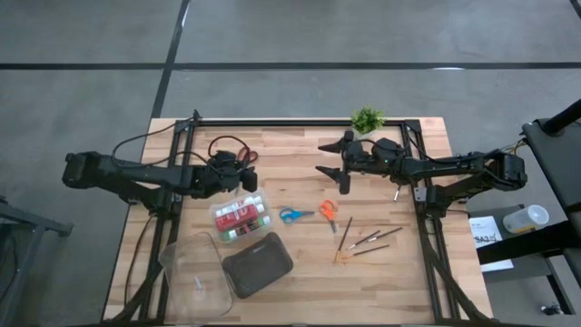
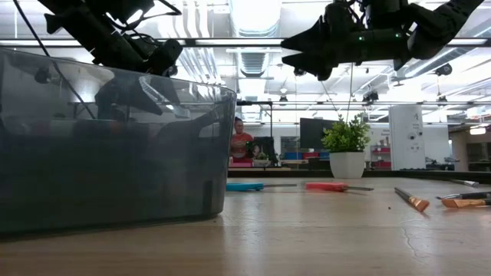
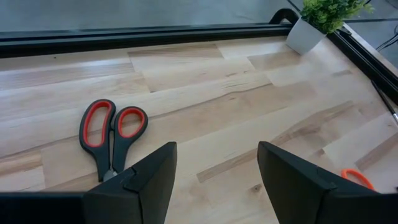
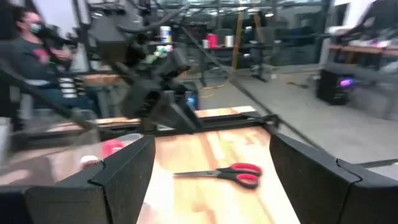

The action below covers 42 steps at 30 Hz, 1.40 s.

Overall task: Pick & Place Paint Supplies
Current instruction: Put the top gold paint brush into the black transparent bin

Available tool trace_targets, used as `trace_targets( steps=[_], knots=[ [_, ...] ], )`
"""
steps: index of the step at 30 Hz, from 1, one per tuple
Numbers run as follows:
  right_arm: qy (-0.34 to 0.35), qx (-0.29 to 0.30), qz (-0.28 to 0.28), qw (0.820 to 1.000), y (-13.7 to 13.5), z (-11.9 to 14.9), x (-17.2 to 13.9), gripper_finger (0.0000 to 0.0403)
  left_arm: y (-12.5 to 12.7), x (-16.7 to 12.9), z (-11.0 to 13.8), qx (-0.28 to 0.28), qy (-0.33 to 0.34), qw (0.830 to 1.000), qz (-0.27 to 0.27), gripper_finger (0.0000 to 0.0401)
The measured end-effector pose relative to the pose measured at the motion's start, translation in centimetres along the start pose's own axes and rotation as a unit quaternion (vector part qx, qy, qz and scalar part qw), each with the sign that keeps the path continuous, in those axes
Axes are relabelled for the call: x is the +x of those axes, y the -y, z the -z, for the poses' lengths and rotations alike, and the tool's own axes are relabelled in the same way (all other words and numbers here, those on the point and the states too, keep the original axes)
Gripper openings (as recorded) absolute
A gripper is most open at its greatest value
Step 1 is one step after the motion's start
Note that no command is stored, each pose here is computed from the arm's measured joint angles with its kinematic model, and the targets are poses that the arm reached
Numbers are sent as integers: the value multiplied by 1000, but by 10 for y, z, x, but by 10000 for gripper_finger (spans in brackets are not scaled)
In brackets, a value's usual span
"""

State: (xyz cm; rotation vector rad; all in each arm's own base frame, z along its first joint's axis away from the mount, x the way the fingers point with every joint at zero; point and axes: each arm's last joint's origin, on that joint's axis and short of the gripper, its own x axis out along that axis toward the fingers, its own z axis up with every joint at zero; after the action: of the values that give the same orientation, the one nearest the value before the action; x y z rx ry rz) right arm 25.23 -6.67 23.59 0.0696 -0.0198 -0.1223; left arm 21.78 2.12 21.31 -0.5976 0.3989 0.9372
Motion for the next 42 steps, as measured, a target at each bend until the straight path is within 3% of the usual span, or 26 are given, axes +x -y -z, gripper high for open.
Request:
trace_targets(
  steps=[5,9,15,22,28,34,37,42],
  knots=[
    [-7,34,-88,996,-5,0,0,311,0,0,0,0,0,1000,0,232],
    [-20,26,-159,987,-9,1,-2,311,0,0,0,0,0,1000,0,232],
    [-94,91,-177,975,-22,15,-2,311,0,0,0,0,0,1000,0,232],
    [-245,58,-206,946,-44,44,-12,311,0,0,0,-1,0,1000,0,233],
    [-330,-5,-180,927,-59,53,-31,311,0,0,0,-1,0,1000,0,233],
    [-350,-66,-222,907,-74,57,-42,311,0,0,0,-1,0,1000,0,233],
    [-368,-83,-193,906,-75,64,-45,311,0,0,0,-1,0,1000,0,233],
    [-389,-48,-118,912,-72,70,-45,311,0,0,0,0,0,1000,0,233]
  ],
)
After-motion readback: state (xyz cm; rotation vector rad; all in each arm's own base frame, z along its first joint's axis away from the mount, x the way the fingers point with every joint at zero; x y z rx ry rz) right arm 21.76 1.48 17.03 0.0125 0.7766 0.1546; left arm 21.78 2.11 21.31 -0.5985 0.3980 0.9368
